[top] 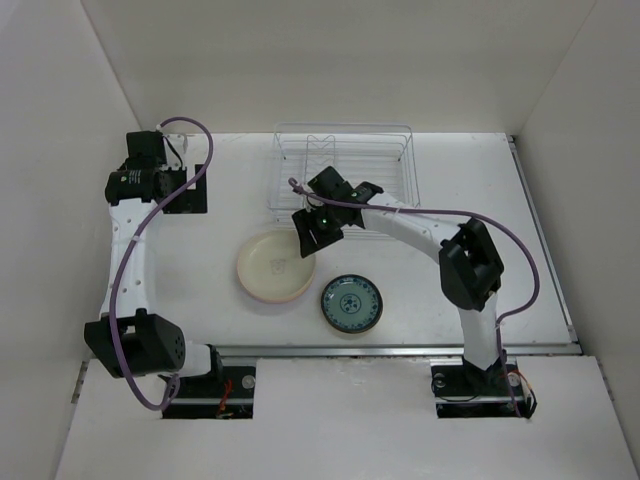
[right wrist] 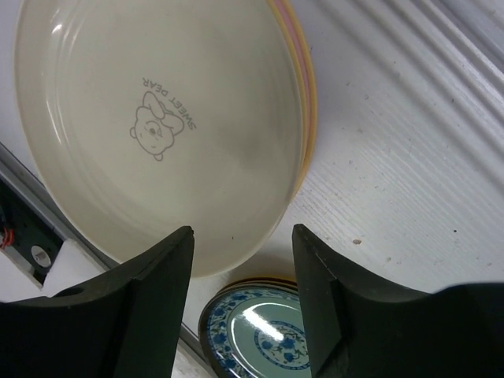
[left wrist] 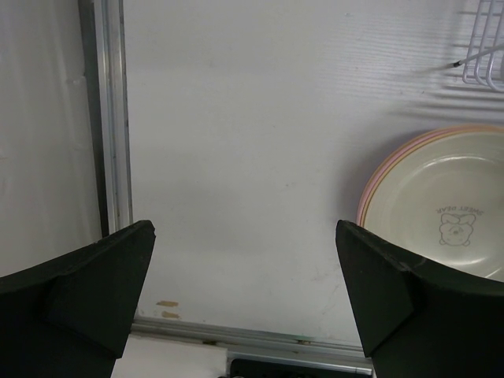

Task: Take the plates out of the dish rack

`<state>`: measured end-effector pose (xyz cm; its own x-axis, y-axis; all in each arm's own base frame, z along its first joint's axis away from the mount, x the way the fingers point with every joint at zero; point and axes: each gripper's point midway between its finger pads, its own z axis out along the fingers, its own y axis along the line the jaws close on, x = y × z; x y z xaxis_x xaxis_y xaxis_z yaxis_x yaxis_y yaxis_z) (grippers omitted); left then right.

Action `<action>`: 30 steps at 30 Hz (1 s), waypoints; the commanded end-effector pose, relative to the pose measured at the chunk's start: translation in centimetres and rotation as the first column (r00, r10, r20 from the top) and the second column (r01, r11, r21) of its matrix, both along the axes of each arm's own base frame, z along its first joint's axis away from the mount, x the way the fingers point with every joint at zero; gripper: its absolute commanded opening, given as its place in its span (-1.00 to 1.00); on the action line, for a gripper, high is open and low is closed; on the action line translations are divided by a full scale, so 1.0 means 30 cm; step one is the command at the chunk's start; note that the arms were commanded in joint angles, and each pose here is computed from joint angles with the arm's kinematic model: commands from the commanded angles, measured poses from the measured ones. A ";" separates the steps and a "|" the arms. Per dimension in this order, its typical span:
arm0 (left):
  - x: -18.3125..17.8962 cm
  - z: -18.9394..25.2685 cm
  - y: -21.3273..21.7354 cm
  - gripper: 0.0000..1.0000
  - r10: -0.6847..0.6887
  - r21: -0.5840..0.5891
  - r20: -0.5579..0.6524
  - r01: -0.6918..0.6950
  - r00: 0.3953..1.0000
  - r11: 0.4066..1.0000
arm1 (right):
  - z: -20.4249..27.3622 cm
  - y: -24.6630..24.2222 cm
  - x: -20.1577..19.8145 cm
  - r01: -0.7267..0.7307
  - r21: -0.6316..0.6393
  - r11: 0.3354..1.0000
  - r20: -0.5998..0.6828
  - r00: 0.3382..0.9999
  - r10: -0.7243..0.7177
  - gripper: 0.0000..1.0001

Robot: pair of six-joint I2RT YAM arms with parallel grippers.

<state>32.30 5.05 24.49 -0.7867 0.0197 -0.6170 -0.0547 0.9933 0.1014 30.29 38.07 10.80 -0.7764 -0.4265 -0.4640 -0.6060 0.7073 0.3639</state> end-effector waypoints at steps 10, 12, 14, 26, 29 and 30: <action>0.004 0.057 0.029 1.00 0.050 0.031 0.074 -0.053 0.996 0.998 | 0.468 -0.110 0.130 0.193 0.114 0.974 0.388 0.894 -0.223 0.26; 0.011 0.082 0.073 1.00 0.152 0.054 0.111 -0.158 0.982 0.986 | 0.592 -0.230 0.174 0.375 0.153 0.914 0.480 0.781 -0.401 0.53; 0.012 0.091 0.098 1.00 0.203 0.068 0.128 -0.213 0.971 0.975 | 0.740 -0.472 0.229 0.586 0.209 0.783 0.587 0.565 -0.580 0.76; 0.015 0.156 0.174 1.00 0.317 0.126 0.198 -0.345 0.927 0.930 | 0.950 -1.429 -0.052 0.943 0.331 0.012 0.665 -0.225 -0.712 1.00; 0.024 0.175 0.181 1.00 0.323 0.130 0.211 -0.354 0.923 0.926 | 0.992 -1.438 -0.118 0.919 0.393 0.034 0.610 -0.233 -0.757 1.00; 0.032 0.163 0.175 1.00 0.316 0.125 0.201 -0.344 0.927 0.931 | 1.001 -1.433 -0.131 0.914 0.403 0.052 0.601 -0.221 -0.768 1.00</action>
